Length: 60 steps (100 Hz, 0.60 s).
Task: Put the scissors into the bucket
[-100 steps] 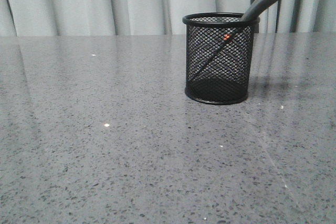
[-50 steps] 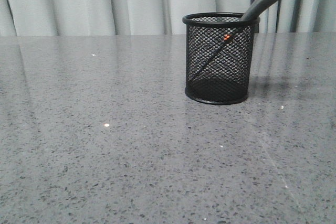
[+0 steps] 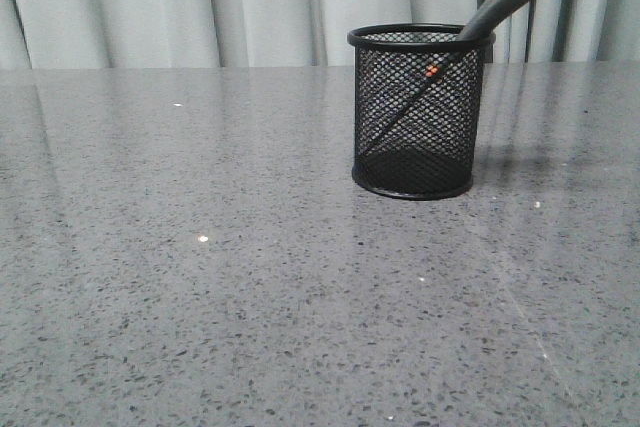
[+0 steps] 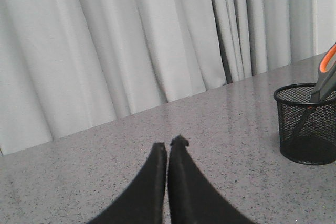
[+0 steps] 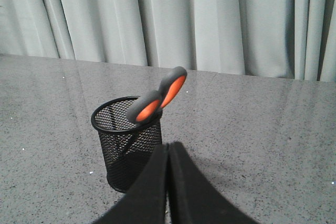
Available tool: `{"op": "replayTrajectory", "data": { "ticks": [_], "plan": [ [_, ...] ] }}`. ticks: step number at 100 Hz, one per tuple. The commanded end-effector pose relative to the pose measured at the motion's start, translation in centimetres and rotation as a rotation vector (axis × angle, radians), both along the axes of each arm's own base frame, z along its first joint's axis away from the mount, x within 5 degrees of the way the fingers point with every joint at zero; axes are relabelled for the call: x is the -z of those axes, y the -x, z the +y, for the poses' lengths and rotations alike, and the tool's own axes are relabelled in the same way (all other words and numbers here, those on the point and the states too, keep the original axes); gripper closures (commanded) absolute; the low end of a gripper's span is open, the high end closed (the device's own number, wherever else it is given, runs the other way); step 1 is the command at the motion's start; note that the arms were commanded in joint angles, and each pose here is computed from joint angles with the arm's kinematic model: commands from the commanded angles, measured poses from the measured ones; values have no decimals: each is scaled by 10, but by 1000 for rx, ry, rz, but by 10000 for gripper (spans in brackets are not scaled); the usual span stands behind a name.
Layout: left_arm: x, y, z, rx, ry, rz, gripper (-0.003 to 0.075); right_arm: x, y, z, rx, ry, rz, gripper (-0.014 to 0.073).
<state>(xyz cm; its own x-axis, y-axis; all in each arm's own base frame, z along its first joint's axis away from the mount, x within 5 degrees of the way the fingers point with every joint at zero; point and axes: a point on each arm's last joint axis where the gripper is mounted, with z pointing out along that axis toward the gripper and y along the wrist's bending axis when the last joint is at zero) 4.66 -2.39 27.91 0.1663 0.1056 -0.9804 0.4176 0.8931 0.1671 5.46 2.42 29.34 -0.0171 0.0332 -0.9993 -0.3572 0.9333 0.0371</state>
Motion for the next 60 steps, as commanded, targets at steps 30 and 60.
{"op": "replayTrajectory", "data": {
  "ticks": [30, 60],
  "plan": [
    [-2, -4, 5, -90, 84, -38, 740, -15, 0, -3, 31, -39, -78, 650],
    [52, -14, 21, -387, 214, 118, 740, -15, 0, -3, 31, -39, -78, 650]
  ]
}}
